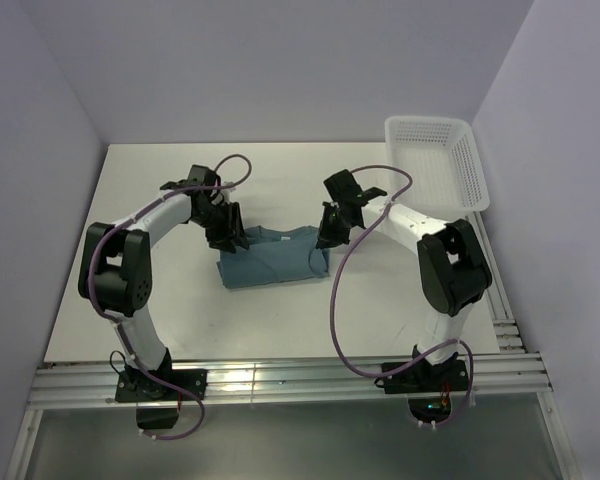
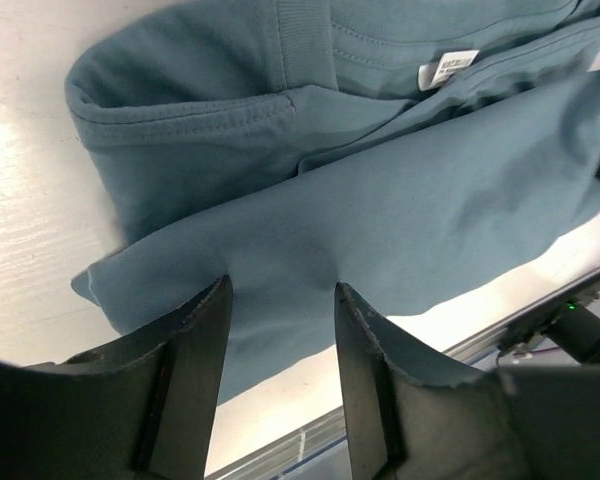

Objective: Roll the t-shirts
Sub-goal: Roll the tshirt

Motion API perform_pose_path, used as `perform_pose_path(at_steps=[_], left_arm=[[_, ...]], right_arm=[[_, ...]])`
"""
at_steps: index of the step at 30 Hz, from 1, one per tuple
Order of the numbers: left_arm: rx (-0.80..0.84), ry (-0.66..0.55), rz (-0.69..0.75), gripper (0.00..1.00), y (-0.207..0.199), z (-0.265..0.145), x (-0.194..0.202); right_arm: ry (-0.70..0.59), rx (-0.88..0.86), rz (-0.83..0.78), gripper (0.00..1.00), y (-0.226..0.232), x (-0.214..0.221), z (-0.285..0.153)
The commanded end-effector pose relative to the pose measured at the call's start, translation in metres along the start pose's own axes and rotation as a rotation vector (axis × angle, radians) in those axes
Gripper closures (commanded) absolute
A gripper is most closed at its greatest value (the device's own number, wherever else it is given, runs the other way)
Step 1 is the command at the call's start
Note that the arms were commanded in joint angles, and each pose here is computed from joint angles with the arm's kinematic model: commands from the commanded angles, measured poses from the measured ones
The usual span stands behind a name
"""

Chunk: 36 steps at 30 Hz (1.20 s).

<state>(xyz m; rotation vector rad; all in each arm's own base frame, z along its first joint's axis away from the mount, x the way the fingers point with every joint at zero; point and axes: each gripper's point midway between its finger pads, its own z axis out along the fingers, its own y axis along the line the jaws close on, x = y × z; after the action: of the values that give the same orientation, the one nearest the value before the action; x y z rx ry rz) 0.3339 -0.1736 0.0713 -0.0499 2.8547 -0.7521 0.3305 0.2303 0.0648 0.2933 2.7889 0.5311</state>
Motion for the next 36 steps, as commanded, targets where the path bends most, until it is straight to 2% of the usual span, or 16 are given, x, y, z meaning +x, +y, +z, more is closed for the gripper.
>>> perform_pose_path(at_steps=[1, 2, 5, 6, 9, 13, 21, 23, 25, 27, 28, 29, 31, 36], left_arm=[[-0.043, 0.000, 0.046, 0.50, 0.003, 0.002, 0.005], [-0.047, 0.000, 0.056, 0.52, 0.002, 0.003, 0.006], [-0.092, 0.007, 0.066, 0.65, 0.007, 0.008, 0.007], [-0.110, 0.010, 0.069, 0.79, 0.009, 0.010, 0.007], [-0.173, 0.030, 0.071, 1.00, 0.020, 0.019, 0.010], [-0.244, 0.033, 0.089, 1.00, 0.028, 0.024, 0.014], [-0.284, 0.020, 0.091, 1.00, 0.034, 0.023, 0.010], [-0.287, 0.009, 0.085, 1.00, 0.032, 0.021, 0.005], [-0.280, -0.015, 0.079, 0.95, 0.024, 0.016, -0.004], [-0.265, -0.041, 0.070, 0.75, 0.015, 0.006, -0.012], [-0.244, -0.073, 0.066, 0.68, 0.005, -0.001, -0.021], [-0.234, -0.085, 0.059, 0.56, 0.000, -0.006, -0.025], [-0.196, -0.127, 0.049, 0.50, -0.015, -0.020, -0.038], [-0.116, -0.187, -0.007, 0.45, -0.028, -0.054, -0.048]], right_arm=[[-0.103, -0.034, 0.010, 1.00, 0.007, -0.020, -0.019], [-0.109, -0.037, 0.010, 1.00, 0.008, -0.020, -0.021], [-0.117, -0.024, 0.014, 1.00, 0.004, -0.021, -0.021], [-0.119, -0.022, 0.017, 1.00, 0.003, -0.021, -0.021], [-0.127, 0.001, 0.036, 1.00, -0.006, -0.022, -0.021], [-0.139, 0.018, 0.057, 1.00, -0.017, -0.026, -0.021], [-0.149, 0.028, 0.076, 1.00, -0.032, -0.034, -0.020], [-0.127, 0.013, 0.065, 0.94, -0.030, -0.033, -0.017], [-0.138, -0.009, 0.044, 0.85, -0.025, -0.037, -0.021], [-0.153, -0.035, 0.028, 0.74, -0.021, -0.037, -0.025], [-0.175, -0.056, 0.018, 0.64, -0.017, -0.039, -0.033], [-0.177, -0.073, 0.009, 0.63, -0.015, -0.039, -0.035], [-0.196, -0.091, -0.016, 0.59, -0.015, -0.038, -0.043], [-0.228, -0.140, -0.071, 0.60, -0.023, -0.025, -0.056]])
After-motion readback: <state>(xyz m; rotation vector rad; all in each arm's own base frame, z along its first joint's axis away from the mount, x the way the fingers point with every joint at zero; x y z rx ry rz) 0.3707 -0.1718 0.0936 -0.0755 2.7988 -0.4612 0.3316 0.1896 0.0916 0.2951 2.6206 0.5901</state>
